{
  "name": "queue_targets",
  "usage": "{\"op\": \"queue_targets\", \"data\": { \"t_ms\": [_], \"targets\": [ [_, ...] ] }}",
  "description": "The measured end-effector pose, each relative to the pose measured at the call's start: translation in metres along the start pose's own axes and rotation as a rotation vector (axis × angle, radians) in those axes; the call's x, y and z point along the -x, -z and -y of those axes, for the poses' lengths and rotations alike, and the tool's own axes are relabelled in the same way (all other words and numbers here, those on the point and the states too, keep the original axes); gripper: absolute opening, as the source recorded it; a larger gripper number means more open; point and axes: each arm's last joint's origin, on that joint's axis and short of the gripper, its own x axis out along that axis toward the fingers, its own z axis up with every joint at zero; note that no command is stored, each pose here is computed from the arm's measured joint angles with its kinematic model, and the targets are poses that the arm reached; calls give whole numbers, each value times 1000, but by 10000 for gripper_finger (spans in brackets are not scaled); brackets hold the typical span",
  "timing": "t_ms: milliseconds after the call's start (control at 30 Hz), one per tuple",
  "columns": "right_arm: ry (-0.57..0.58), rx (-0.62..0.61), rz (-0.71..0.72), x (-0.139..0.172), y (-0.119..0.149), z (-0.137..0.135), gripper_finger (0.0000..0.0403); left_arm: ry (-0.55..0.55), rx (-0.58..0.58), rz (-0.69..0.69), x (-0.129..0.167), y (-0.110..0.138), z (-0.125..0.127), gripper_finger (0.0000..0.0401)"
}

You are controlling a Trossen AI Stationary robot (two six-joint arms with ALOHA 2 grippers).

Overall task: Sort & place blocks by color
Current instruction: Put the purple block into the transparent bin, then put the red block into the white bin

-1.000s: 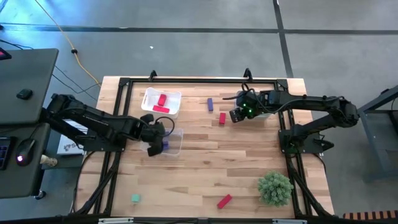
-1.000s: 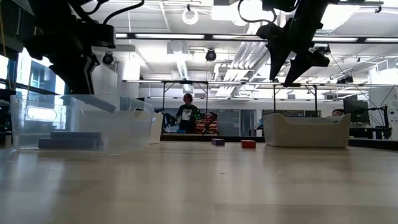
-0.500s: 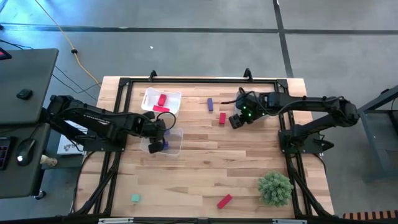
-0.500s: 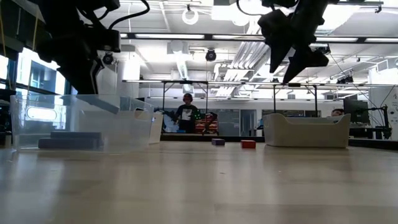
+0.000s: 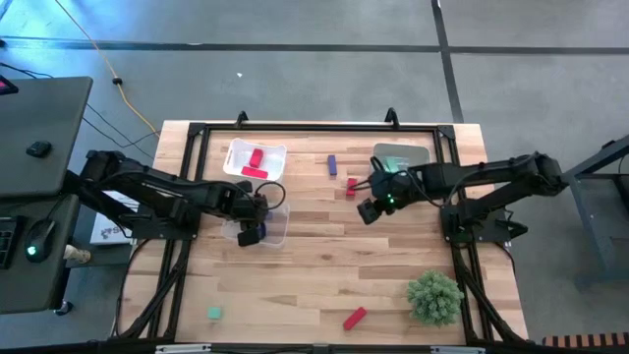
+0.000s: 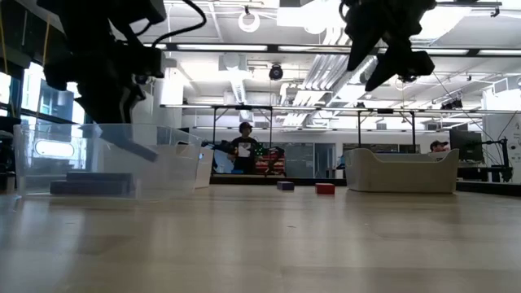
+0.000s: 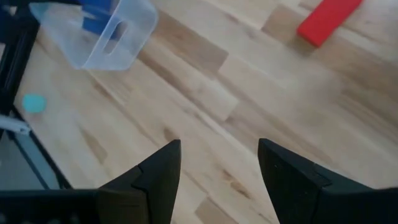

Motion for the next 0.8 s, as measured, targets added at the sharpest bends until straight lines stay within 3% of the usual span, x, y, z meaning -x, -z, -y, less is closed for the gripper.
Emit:
{"op": "queue_targets", "data": {
  "t_ms": [500, 800],
  "targets": [
    [-76, 172, -76, 3, 39, -22, 204, -12, -41, -67, -15, -1, 4, 109],
    [-140, 273, -89, 6, 57, -33, 231, 25, -35, -86, -15, 0, 5, 156]
  ]
}}
